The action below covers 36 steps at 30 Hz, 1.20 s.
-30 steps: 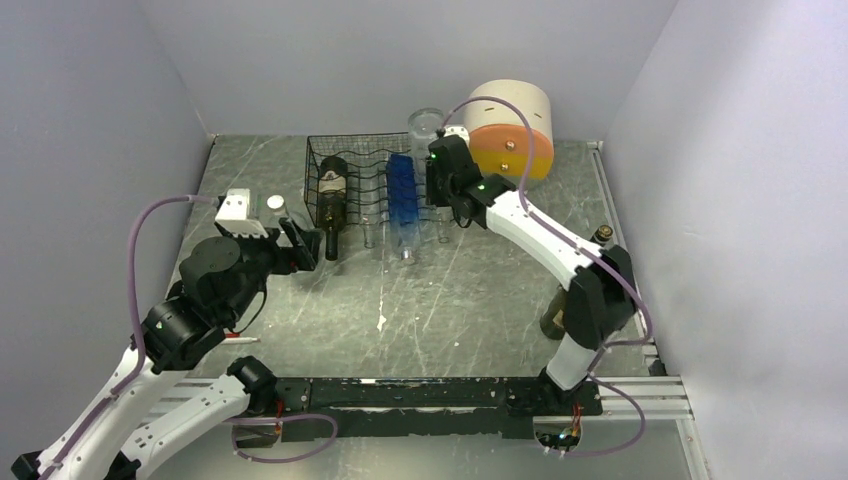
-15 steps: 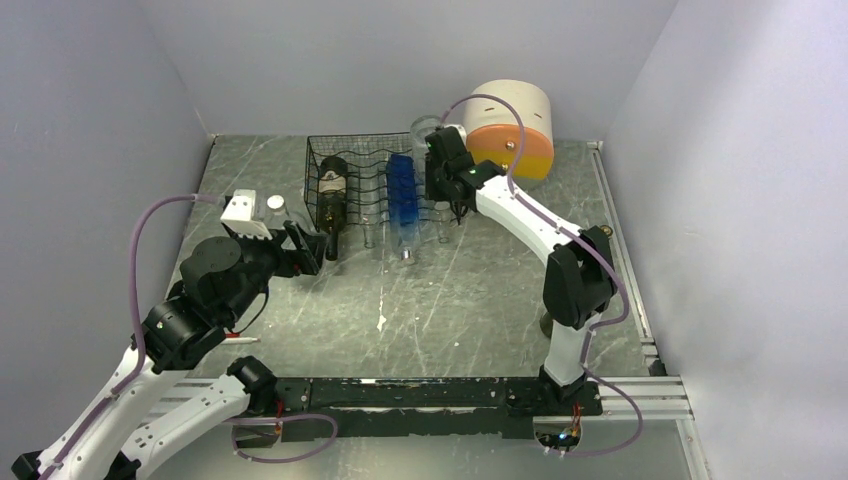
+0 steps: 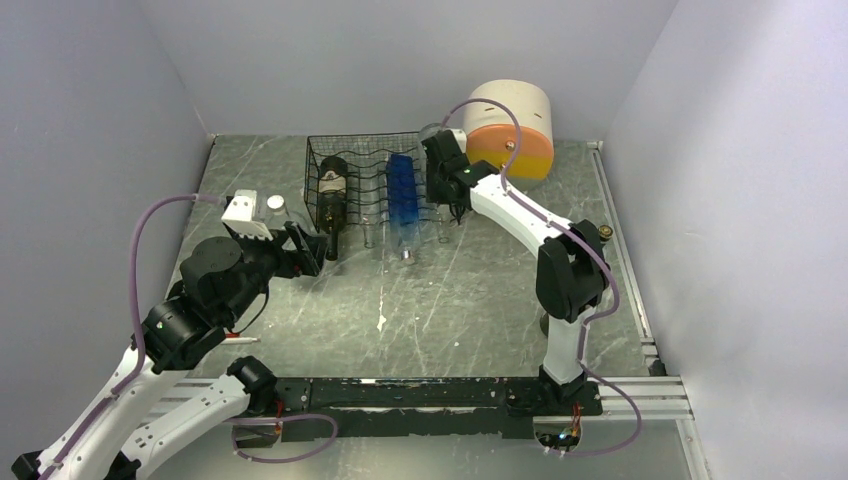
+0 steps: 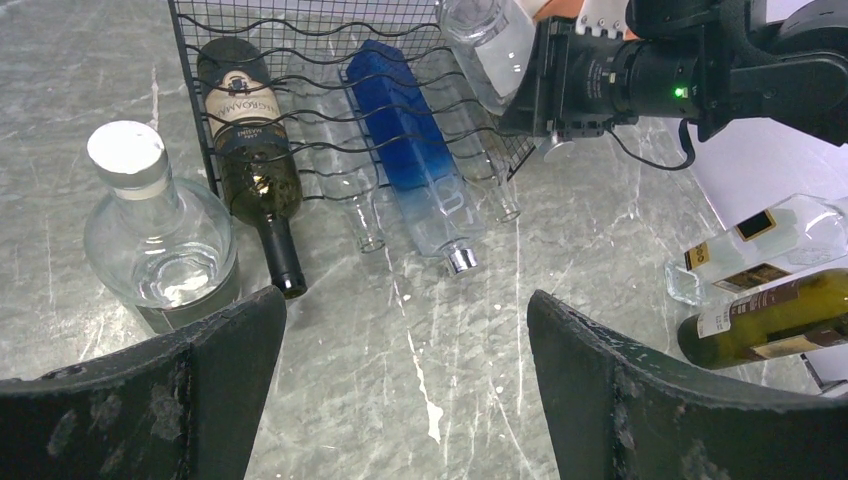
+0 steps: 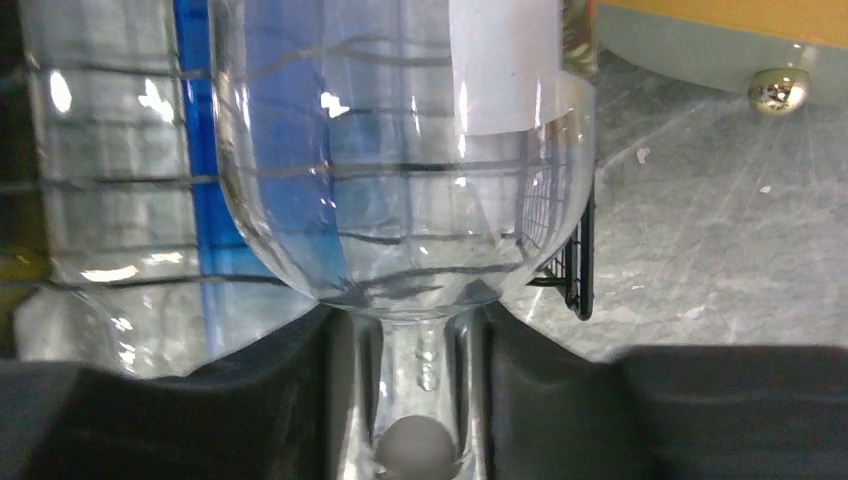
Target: Put the wine bottle on the wine rack
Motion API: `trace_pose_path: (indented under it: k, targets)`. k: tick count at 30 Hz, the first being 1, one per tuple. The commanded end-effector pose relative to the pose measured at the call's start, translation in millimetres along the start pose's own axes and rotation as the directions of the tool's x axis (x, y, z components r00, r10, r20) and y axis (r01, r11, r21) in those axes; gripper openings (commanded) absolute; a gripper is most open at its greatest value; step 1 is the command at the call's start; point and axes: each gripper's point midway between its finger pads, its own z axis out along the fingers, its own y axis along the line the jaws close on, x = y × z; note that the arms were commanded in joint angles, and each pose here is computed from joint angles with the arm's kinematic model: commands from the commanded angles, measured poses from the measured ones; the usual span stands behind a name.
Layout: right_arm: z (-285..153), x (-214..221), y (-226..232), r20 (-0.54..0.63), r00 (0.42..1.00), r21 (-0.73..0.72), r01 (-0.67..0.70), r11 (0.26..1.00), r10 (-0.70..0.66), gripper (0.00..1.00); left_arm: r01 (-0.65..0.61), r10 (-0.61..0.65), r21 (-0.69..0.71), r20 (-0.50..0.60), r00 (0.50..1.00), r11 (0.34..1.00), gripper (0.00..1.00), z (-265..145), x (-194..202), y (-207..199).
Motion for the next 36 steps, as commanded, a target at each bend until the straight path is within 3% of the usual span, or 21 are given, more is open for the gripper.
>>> trace_pose_path:
  k: [1, 3, 6, 11, 21, 30, 36]
  targets:
    - [-18, -70, 9, 0.226, 0.971, -0.029, -0.072, 0.997, 0.076, 0.56, 0.013, -0.013, 0.016, 0.011, 1.0, 1.0, 0.94, -4, -7, -3]
    - [-19, -71, 9, 0.231, 0.971, -0.033, -0.059, 0.998, 0.065, 0.68, 0.013, -0.013, 0.013, 0.009, 1.0, 1.0, 0.94, -4, -7, -3]
    - [-23, -73, 8, 0.246, 0.967, -0.036, -0.05, 0.998, 0.057, 0.75, 0.005, -0.005, 0.024, 0.001, 1.0, 1.0, 0.94, -3, -5, -5]
    - [-39, -78, 3, 0.272, 0.961, -0.038, -0.044, 0.998, 0.053, 0.76, 0.003, -0.003, 0.026, -0.004, 1.0, 1.0, 0.94, -2, -4, -6]
    - [-115, -75, -30, 0.384, 0.921, -0.058, -0.04, 0.998, 0.059, 0.76, -0.007, 0.007, 0.036, -0.003, 1.0, 0.999, 0.94, 2, -2, -8]
    - [-207, -44, -126, 0.483, 0.874, 0.17, -0.152, 0.974, 0.052, 0.76, -0.02, 0.02, 0.029, 0.007, 1.0, 0.999, 0.94, 5, 2, -4]
    - [-260, -25, -194, 0.536, 0.843, 0.396, -0.296, 0.869, 0.043, 0.77, -0.032, 0.032, 0.023, 0.001, 0.999, 0.999, 0.94, 9, 5, -3]
